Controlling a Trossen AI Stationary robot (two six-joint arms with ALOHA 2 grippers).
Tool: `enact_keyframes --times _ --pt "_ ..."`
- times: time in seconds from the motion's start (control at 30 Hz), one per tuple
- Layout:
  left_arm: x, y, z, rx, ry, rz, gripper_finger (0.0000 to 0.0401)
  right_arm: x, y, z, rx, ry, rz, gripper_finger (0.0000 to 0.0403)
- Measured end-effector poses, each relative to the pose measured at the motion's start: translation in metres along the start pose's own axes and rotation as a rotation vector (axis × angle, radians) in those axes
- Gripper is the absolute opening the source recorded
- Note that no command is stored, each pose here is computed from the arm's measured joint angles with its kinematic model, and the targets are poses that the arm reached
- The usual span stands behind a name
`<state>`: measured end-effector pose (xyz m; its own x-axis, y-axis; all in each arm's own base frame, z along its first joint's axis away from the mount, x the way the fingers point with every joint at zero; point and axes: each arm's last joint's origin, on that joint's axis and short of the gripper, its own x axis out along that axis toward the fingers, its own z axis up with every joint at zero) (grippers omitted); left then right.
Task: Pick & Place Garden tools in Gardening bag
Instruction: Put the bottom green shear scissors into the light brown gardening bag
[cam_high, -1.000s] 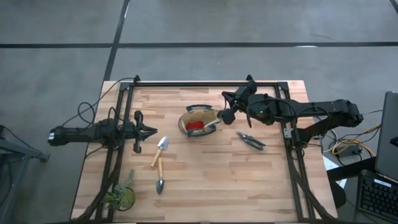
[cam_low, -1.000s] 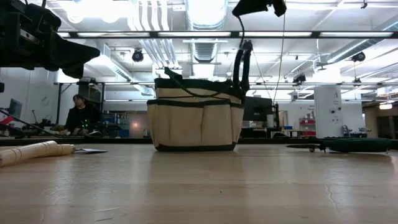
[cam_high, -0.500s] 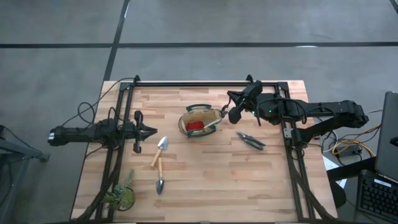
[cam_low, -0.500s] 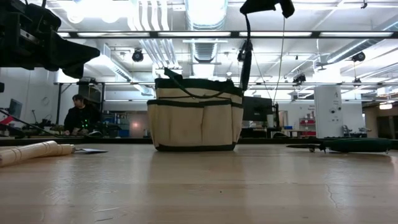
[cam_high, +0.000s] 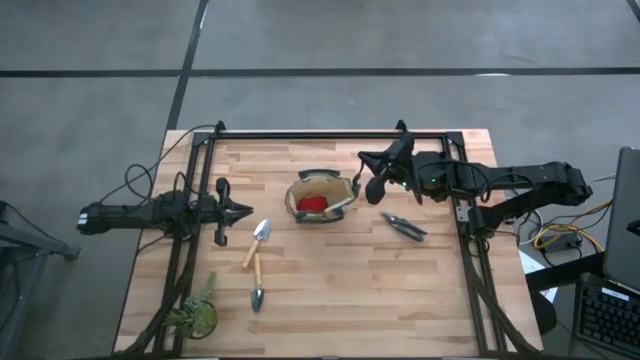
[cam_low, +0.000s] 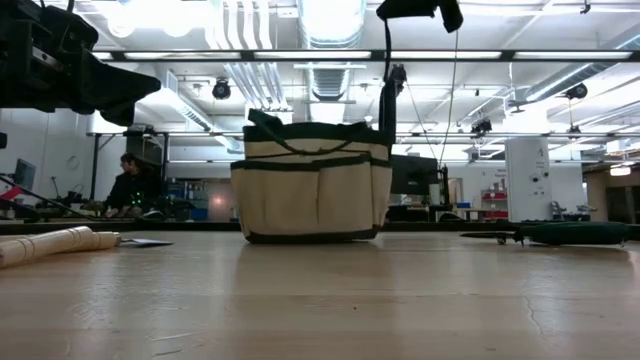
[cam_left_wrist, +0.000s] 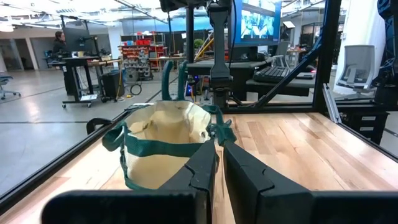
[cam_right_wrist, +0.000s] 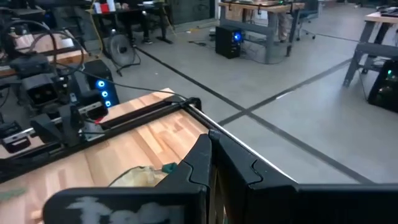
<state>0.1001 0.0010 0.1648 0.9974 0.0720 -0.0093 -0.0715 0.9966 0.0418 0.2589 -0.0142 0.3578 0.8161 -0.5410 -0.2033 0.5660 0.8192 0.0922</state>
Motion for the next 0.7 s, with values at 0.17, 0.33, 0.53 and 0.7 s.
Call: enact_keyframes --times 0.17,0.33,0.53,0.7 --pt "0.0 0.0 0.0 0.0 0.0 0.0 0.0037 0.002 -0.001 -0.007 0.011 0.021 -0.009 0.0011" --pt "0.0 0.0 0.0 0.0 0.0 0.0 0.0037 0.008 -0.001 -0.024 0.011 0.066 -0.021 0.0011" --pt "0.0 0.0 0.0 0.0 0.0 0.0 0.0037 0.01 -0.002 -0.031 0.004 0.081 -0.025 0.0011" --pt "0.0 0.0 0.0 0.0 0.0 0.0 0.0037 0.01 -0.001 -0.031 0.001 0.08 -0.017 0.0013"
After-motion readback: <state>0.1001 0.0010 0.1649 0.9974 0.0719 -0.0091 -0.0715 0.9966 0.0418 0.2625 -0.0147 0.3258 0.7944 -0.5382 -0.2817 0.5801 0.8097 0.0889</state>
